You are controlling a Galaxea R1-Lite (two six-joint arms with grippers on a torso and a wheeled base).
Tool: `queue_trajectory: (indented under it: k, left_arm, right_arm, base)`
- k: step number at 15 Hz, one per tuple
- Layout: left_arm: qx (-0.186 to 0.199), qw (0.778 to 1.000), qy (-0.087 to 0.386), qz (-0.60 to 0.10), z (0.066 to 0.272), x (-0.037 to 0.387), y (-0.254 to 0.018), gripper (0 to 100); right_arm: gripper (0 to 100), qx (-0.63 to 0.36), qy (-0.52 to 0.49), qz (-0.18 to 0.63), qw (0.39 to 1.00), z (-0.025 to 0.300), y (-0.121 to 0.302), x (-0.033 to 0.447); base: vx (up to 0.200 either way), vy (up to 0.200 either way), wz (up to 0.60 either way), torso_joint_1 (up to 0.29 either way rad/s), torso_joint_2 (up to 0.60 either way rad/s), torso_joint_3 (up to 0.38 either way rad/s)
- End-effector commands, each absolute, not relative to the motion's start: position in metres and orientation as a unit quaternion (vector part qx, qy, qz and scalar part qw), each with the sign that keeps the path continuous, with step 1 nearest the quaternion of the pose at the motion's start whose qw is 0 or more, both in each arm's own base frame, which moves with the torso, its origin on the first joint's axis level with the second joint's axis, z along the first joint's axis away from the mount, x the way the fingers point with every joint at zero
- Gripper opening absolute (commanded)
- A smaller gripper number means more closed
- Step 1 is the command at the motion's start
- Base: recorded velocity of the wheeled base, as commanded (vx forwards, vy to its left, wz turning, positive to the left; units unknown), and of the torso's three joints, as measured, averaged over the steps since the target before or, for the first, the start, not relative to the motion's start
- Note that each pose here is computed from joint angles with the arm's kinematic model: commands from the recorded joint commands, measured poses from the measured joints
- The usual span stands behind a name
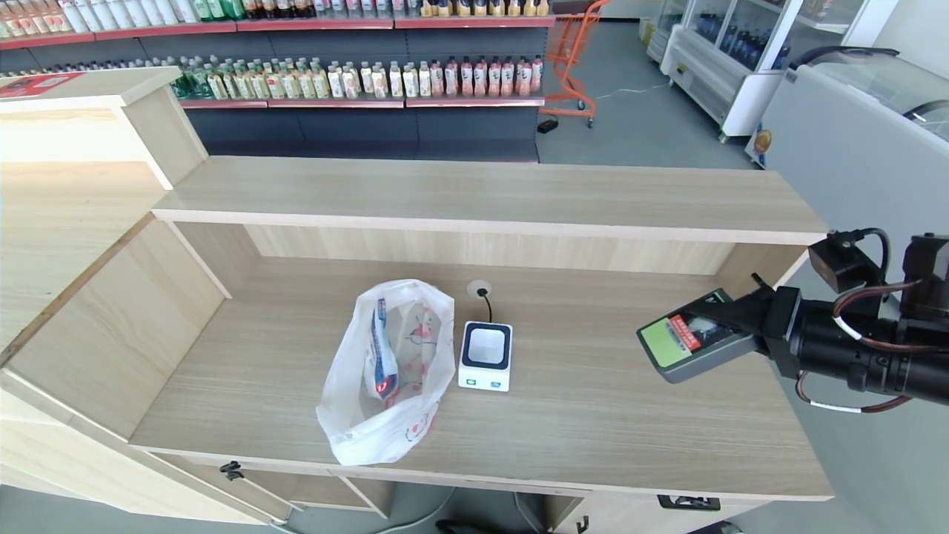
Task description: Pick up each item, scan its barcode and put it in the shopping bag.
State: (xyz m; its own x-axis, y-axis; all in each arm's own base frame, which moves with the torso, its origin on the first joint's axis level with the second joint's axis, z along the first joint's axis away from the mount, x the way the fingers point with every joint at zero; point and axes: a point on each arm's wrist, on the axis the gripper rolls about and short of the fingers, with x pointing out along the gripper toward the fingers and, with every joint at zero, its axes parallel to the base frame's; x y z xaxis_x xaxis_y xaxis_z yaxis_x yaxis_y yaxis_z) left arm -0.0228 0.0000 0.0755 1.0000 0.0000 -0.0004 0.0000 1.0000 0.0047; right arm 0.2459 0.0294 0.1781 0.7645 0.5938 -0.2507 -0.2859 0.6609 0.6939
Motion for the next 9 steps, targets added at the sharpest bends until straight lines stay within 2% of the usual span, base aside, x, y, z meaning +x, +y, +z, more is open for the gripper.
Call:
queue_trajectory:
  k: [1,6,9]
  left_arm:
    - [0.002,1.0,0.001,0.0,0.0755,-0.0227,0.0,100]
    - [0.004,1.0,0.0,0.0,0.0755,-0.0228,0.0,100]
    - [0.005,1.0,0.0,0.0,0.0755,-0.0228,0.0,100]
  right_arm:
    - [0,0.326,0.233,0.252,0.881,0.1791,0.0295,0.2452]
    - [0,0.323,0.234,0.252,0.882,0.178,0.0294,0.2438]
    - [0,0.3,0.236,0.256,0.888,0.1725,0.0294,0.2425]
  base:
    - [0.0,0.2,0.0,0.007,0.0,-0.007]
    - [0.0,0.2,0.0,0.005,0.0,0.003]
    - [0.0,0.0,0.0,0.0,0.0,0.0]
